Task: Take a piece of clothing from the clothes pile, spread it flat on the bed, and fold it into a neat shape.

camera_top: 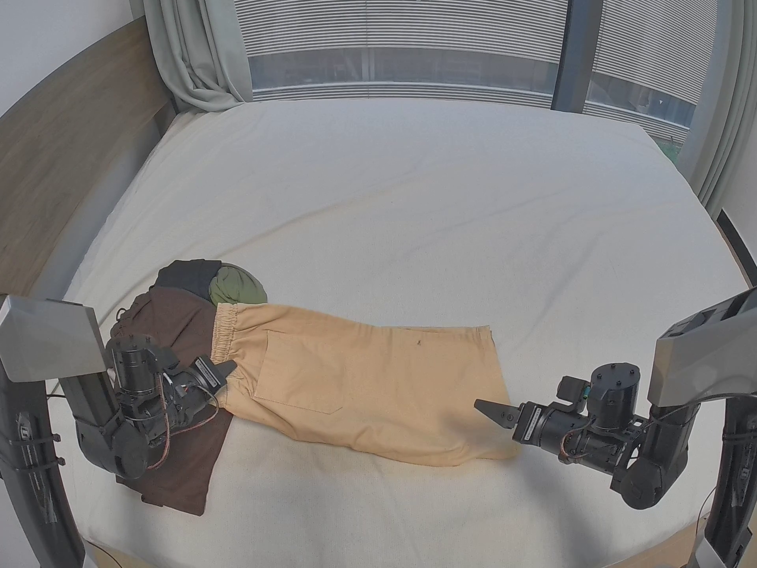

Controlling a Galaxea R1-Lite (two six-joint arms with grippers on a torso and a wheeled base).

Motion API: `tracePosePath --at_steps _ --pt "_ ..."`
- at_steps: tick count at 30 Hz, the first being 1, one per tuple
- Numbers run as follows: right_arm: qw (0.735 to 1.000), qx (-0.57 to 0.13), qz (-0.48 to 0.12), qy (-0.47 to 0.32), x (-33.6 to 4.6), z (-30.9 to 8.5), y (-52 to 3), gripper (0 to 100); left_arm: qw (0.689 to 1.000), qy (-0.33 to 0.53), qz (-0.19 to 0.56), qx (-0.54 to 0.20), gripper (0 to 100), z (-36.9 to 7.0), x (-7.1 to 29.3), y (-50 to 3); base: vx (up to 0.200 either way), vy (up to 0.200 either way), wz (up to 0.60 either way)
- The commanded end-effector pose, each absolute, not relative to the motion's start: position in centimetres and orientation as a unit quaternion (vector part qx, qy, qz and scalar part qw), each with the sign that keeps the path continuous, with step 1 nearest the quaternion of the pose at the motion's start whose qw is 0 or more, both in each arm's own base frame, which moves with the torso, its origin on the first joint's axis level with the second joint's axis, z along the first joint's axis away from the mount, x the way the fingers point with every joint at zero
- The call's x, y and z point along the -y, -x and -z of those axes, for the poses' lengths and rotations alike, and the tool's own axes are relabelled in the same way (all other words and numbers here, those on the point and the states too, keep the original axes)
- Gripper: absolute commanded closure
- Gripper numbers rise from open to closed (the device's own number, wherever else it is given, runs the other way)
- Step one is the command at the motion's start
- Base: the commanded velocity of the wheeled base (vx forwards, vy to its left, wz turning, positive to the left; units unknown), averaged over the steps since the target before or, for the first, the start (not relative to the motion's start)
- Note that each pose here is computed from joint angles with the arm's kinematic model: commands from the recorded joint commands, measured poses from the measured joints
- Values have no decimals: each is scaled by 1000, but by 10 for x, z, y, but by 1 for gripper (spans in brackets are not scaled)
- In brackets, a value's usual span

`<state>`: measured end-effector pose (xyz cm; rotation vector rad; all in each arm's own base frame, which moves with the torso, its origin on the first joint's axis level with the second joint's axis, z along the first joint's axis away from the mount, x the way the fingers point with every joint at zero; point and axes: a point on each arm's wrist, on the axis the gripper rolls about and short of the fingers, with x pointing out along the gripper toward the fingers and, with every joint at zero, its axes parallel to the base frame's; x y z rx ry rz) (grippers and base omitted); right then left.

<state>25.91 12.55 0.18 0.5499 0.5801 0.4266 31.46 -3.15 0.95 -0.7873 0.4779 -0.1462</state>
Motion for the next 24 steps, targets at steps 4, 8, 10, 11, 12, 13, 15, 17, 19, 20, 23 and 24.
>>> tracePosePath --at_steps 4,8,10,11,12,13,15,17,19,20,23,24 --pt "898 -282 -209 -265 -128 -2 -258 0 895 376 66 -230 100 -9 26 -311 0 0 0" --pt "897 -282 -214 -265 -129 -3 -256 0 895 374 86 -227 100 -13 35 -311 0 0 0" --pt "897 -283 -215 -264 -130 -4 -255 0 895 372 100 -225 100 -16 43 -311 0 0 0" --pt "897 -283 -215 -264 -130 -4 -255 0 895 372 100 -225 100 -16 43 -311 0 0 0" --pt "896 -283 -217 -263 -131 -4 -254 0 895 371 114 -223 100 -20 50 -311 0 0 0" --pt "896 -283 -217 -263 -131 -4 -254 0 895 371 114 -223 100 -20 50 -311 0 0 0" --pt "896 -282 -221 -263 -132 -5 -253 0 893 367 138 -220 100 -27 65 -309 0 0 0" --pt "896 -282 -221 -263 -132 -5 -253 0 893 365 146 -219 100 -29 69 -309 0 0 0" --pt "896 -282 -221 -263 -132 -5 -253 0 891 362 163 -219 100 -32 80 -309 0 0 0" --pt "896 -282 -221 -263 -132 -5 -253 0 891 361 168 -219 100 -33 83 -308 0 0 0" --pt "896 -281 -221 -264 -132 -6 -253 0 889 359 180 -221 100 -35 91 -307 0 0 0" --pt "896 -281 -221 -264 -132 -6 -253 0 889 358 184 -220 100 -36 93 -307 0 0 0"
